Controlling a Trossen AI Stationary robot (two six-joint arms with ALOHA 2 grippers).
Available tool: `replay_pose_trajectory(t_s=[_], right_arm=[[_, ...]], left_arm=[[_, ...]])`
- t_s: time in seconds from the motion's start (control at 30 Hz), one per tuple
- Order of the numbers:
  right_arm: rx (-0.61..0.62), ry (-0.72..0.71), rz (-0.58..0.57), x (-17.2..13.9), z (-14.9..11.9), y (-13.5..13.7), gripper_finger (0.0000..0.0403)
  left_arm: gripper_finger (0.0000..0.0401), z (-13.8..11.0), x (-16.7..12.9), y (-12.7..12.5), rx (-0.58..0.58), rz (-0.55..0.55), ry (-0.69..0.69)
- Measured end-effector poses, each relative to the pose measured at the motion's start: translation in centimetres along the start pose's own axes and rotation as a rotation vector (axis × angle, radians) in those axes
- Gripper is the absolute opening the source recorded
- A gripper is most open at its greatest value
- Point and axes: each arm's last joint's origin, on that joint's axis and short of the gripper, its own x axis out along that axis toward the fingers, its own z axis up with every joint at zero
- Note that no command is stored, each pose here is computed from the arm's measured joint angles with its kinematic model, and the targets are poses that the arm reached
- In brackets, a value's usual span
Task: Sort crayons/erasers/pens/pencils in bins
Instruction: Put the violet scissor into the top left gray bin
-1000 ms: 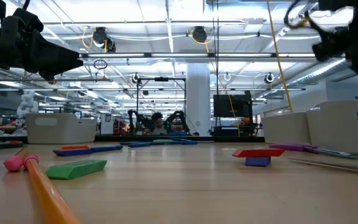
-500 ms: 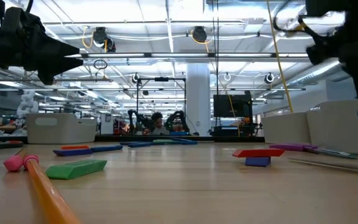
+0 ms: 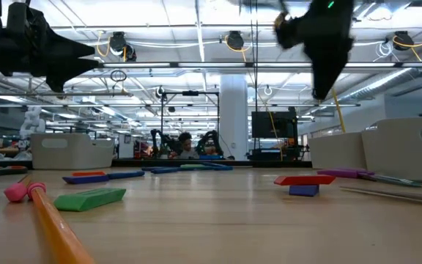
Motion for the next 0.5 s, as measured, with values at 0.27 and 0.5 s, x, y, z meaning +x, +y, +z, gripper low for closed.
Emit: replay_pose_trajectory(t_s=[0.27,0.5], right_arm=[[-0.007,0.227,-0.011,6.8,3.1,-0.5,0.0120],[0.054,0.304,0.058,9.5,3.7,-0.7,0.0113]], left_arm=[[0.0198,-0.3,0.0,0.0,-0.015,0.005,0.028],[0.0198,-0.5,0.0,0.1,0.007,0.008,0.049]])
